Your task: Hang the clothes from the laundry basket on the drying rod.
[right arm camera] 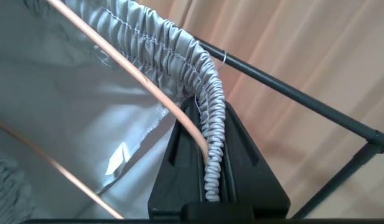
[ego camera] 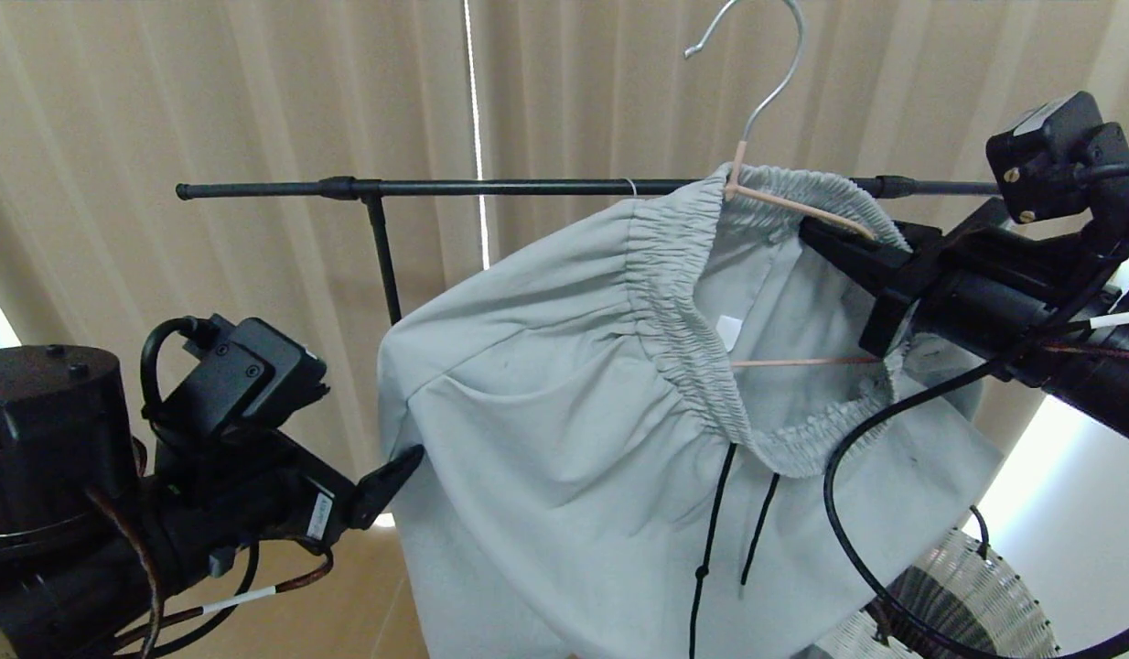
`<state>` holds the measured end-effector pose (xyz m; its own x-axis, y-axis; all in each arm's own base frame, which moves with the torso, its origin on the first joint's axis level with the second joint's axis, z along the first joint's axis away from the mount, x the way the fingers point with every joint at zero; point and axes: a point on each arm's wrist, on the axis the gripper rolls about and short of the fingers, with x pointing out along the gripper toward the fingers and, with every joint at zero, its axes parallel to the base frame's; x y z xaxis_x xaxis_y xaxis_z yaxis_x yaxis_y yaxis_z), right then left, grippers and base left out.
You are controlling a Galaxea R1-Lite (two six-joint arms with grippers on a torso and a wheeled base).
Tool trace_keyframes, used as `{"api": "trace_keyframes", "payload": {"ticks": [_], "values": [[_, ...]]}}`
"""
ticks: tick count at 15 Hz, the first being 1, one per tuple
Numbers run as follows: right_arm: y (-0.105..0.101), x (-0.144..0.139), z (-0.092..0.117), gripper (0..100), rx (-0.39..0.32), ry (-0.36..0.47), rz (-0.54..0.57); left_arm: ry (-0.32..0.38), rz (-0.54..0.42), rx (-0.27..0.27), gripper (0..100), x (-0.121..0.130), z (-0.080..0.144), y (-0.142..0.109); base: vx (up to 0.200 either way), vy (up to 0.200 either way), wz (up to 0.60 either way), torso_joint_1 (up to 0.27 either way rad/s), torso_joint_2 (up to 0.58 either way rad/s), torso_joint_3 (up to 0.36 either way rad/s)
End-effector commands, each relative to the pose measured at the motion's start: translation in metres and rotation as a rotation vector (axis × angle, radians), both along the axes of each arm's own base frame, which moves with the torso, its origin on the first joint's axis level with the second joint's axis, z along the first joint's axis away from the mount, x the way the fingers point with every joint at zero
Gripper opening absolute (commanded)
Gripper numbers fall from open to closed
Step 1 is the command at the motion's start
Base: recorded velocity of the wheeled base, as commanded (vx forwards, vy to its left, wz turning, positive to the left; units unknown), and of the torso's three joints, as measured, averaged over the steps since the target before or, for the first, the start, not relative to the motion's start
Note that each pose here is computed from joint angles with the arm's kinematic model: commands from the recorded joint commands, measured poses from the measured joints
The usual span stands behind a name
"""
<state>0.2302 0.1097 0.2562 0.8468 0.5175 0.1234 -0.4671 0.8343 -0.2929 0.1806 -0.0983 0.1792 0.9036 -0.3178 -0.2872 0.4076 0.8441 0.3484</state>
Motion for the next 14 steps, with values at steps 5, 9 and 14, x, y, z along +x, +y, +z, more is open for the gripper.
{"api": "trace_keyframes", "payload": {"ticks": [5,9,14], "values": [[0.0,-0.01,0.007,0,0.011,-0.023,0.017,-0.033,0.001,-0.019,0,0.016,-0.008,-0.009,0.0,0.0,0.0,0.0,0.0,0.0],[-0.004,-0.007,0.005,0,0.006,-0.014,-0.008,-0.026,0.072,-0.011,0,0.012,-0.014,0.011,0.0,0.0,0.0,0.0,0.0,0.0],[-0.02,-0.004,0.007,0,-0.003,0.007,-0.075,-0.009,0.113,-0.005,0,-0.004,-0.023,0.034,0.0,0.0,0.0,0.0,0.0,0.0]]}}
